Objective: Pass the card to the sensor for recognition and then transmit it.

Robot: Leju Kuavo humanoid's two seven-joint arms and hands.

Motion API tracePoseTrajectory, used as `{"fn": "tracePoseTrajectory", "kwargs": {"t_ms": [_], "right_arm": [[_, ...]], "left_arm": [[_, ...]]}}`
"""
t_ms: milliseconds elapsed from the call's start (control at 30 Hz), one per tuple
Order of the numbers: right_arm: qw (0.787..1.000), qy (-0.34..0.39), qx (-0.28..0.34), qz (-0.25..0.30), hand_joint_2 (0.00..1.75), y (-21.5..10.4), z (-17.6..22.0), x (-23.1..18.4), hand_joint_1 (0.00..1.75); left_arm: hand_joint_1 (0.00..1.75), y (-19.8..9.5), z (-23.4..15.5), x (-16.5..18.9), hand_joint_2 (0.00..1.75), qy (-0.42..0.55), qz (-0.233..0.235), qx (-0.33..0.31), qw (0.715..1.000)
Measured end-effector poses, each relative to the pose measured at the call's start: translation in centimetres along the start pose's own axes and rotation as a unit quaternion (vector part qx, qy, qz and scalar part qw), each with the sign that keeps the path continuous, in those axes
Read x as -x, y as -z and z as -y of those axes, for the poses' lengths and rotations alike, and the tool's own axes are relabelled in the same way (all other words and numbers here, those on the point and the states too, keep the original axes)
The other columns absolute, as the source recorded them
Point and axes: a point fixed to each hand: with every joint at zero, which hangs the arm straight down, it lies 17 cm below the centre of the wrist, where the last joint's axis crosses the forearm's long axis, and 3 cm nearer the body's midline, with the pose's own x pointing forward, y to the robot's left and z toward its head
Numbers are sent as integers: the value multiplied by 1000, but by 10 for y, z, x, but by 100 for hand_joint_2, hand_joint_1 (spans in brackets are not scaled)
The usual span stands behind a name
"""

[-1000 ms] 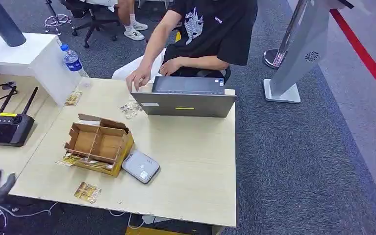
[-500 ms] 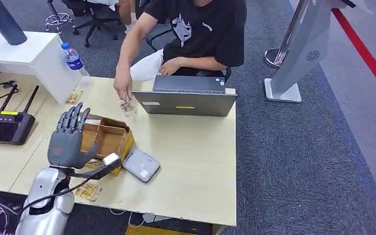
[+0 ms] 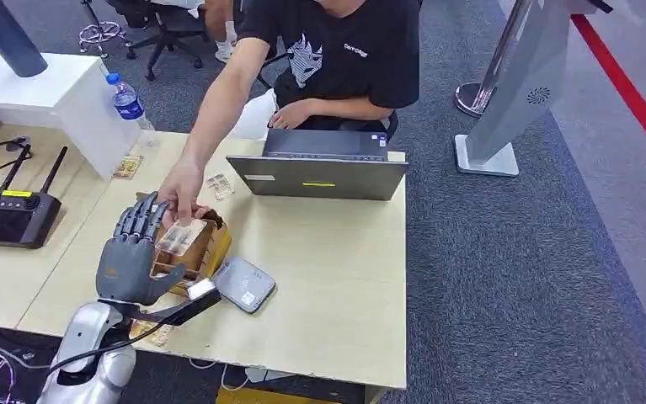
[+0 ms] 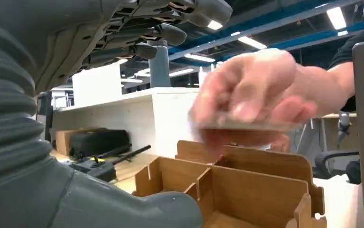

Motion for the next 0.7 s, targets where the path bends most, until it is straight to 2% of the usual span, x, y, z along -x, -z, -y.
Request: {"fn": "tracePoseTrajectory", "kwargs": {"t_ms": [167,200,233,700], "right_arm": [[1000,1,0,-1,175,0,-2,2,0],[1000,1,0,-1,175,-1,-3,2,0],[1000,2,0,-1,175,-1,-3,3,0],[1000,4,4,-5,175,-1,-2,4,0]], "left_arm": [[0,-4,-3,-3,175,-6,5,-5,1000],[30,-4,-4,-5,175,-7,7,-7,1000],[175,-5,-6,-6,175,-8,8,-9,1000],[175,-9,-27,-26,175,-24,25,-27,999]]}}
